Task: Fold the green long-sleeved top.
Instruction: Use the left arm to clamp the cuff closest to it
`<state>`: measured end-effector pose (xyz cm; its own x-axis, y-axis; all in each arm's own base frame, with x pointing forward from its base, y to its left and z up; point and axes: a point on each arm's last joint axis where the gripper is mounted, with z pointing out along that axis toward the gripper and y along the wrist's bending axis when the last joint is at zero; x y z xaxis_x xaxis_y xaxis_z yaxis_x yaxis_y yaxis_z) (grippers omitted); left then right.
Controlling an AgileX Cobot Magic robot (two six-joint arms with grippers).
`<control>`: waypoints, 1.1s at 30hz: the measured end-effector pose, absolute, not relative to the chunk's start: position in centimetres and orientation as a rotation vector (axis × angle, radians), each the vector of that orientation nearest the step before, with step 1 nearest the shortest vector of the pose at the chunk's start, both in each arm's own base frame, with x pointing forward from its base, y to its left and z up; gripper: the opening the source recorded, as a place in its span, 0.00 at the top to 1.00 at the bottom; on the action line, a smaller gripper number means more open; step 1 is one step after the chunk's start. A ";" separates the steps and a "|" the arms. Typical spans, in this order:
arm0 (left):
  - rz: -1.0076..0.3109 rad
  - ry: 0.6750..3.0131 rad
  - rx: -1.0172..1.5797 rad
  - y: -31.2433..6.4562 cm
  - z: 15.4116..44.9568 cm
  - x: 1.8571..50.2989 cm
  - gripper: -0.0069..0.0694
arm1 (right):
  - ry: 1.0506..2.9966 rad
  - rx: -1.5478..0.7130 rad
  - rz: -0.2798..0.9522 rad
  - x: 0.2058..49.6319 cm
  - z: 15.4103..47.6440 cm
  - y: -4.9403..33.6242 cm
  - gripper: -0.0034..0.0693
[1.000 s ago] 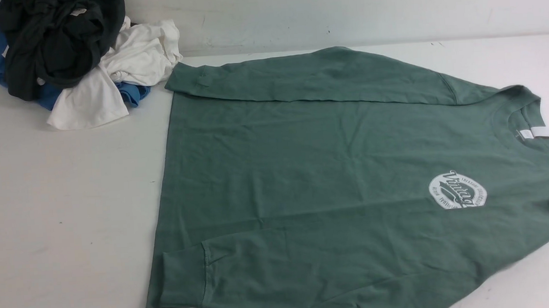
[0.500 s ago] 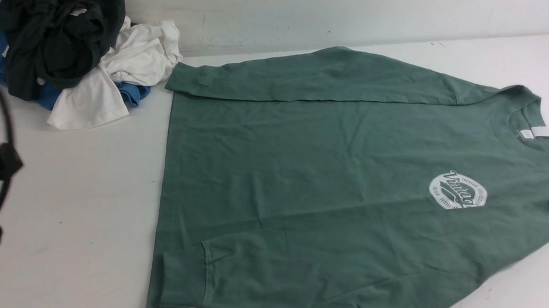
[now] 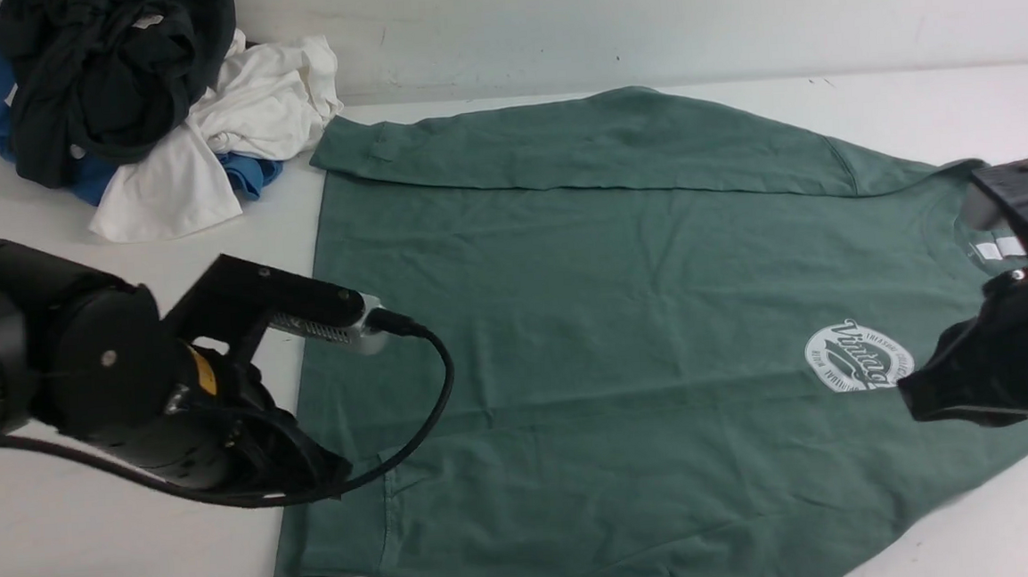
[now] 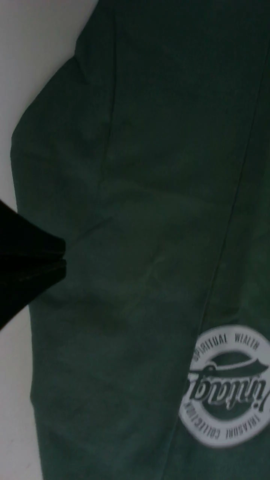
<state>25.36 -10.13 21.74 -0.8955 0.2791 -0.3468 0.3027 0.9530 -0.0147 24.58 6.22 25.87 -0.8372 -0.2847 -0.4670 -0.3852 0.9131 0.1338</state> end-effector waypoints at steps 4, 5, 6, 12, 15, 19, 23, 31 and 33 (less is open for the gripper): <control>-0.096 2.832 0.327 -10.4 19.7 26.6 0.57 | 2.597 -0.537 0.369 25.2 25.3 6.8 0.97; -0.101 2.839 0.297 -10.4 19.3 26.9 0.53 | 2.581 -0.545 0.372 25.4 25.3 6.9 0.97; -0.107 2.846 0.271 -10.5 18.9 27.1 0.51 | 2.574 -0.544 0.379 25.5 25.3 6.9 0.97; -0.107 2.919 0.180 -10.6 16.0 28.0 0.45 | 2.544 -0.522 0.410 25.7 25.4 7.2 0.97; -0.109 2.931 0.173 -10.6 15.7 28.0 0.49 | 2.536 -0.515 0.406 25.8 25.4 7.2 0.97; -0.115 2.920 0.171 -10.8 16.3 28.5 0.59 | 2.531 -0.512 0.407 25.9 25.5 7.2 0.97; -0.123 2.902 0.171 -11.1 17.7 29.2 0.71 | 2.530 -0.513 0.406 25.9 25.5 7.2 0.97; -0.131 2.876 0.172 -11.2 18.2 29.6 0.72 | 2.528 -0.513 0.405 25.9 25.5 7.2 0.97; -0.132 2.875 0.173 -11.3 18.2 29.7 0.65 | 2.528 -0.513 0.405 25.9 25.5 7.2 0.97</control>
<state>29.65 -11.25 18.24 -0.9597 0.1059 -0.2603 0.1292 0.9888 -0.0742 25.90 7.16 25.46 -0.7907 -0.2757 -0.5466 -0.4325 0.8834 0.1801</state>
